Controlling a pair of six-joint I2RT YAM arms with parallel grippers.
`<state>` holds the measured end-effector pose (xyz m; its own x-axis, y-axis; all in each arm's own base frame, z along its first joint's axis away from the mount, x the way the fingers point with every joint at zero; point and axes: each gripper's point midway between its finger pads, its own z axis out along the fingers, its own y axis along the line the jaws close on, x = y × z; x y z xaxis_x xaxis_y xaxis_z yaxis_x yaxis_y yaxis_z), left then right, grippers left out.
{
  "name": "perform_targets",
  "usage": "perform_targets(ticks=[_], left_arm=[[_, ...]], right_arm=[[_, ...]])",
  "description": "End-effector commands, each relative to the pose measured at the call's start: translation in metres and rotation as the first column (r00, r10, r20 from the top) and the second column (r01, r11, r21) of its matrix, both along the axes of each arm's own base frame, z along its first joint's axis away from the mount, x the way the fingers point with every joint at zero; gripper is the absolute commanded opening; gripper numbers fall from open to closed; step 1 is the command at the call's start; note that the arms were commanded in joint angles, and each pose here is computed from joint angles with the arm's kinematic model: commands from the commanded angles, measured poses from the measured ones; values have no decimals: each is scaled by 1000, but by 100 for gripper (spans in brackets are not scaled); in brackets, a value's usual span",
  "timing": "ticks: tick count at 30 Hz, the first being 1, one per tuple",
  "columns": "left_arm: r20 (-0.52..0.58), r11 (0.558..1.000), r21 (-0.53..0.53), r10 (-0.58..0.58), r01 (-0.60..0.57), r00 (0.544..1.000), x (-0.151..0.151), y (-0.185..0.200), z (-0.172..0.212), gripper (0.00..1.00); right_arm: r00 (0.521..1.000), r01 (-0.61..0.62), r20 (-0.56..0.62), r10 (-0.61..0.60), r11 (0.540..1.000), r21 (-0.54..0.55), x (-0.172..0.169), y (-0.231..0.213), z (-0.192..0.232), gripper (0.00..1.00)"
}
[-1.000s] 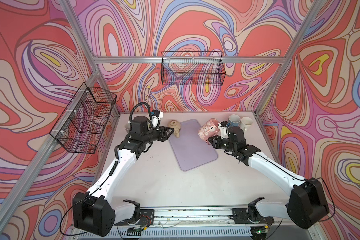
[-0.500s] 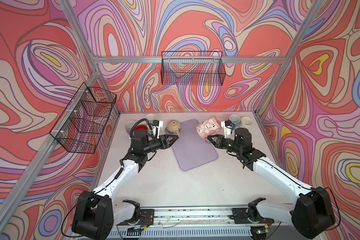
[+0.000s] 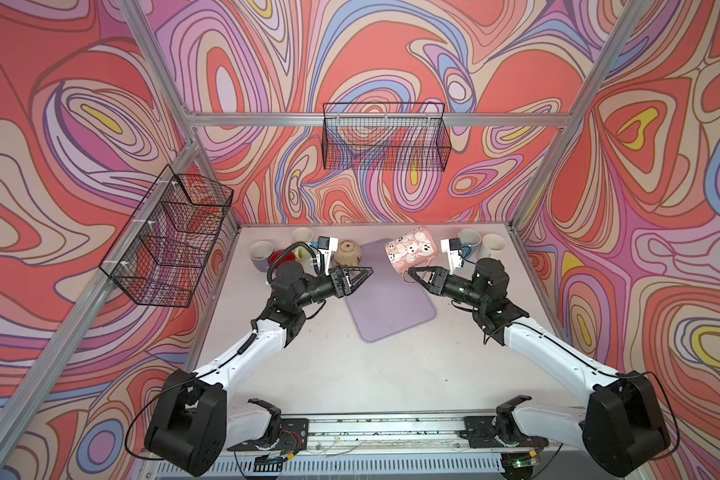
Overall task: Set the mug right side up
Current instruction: 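Carry the pink mug toward the left gripper while the left gripper reaches to it, then grasp the pink mug's body with the left gripper beside the right gripper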
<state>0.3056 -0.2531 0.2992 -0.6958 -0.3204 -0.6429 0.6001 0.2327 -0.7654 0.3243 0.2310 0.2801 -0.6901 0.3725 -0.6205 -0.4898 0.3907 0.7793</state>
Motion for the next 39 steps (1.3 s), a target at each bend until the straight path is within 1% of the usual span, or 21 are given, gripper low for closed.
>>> perform_targets(ticks=[1,7,13,22,30,35,39], left_arm=[[58,998,-59,-7,10,998,2,-8,19,62],[71,996,-85,-25,31,997,4,-19,23,63],[98,990,-130,-40,53,994,3,-25,36,64],[123,985,-148,-72,90,990,-2,-41,47,64],[144,981,-164,-76,100,987,0,-48,54,63],[152,979,-176,-80,107,985,1,-50,57,59],[159,977,-184,-80,109,984,1,-50,60,48]], right_arm=[[981,-57,188,40,995,85,-12,3,51,0],[980,-79,190,62,993,83,-18,10,50,0],[979,-93,188,75,992,90,-18,16,48,0],[974,-135,196,114,986,101,-19,33,47,0],[969,-160,204,136,982,104,-22,42,48,0],[967,-179,204,154,978,112,-25,46,47,0],[964,-200,200,173,972,124,-26,50,43,1]])
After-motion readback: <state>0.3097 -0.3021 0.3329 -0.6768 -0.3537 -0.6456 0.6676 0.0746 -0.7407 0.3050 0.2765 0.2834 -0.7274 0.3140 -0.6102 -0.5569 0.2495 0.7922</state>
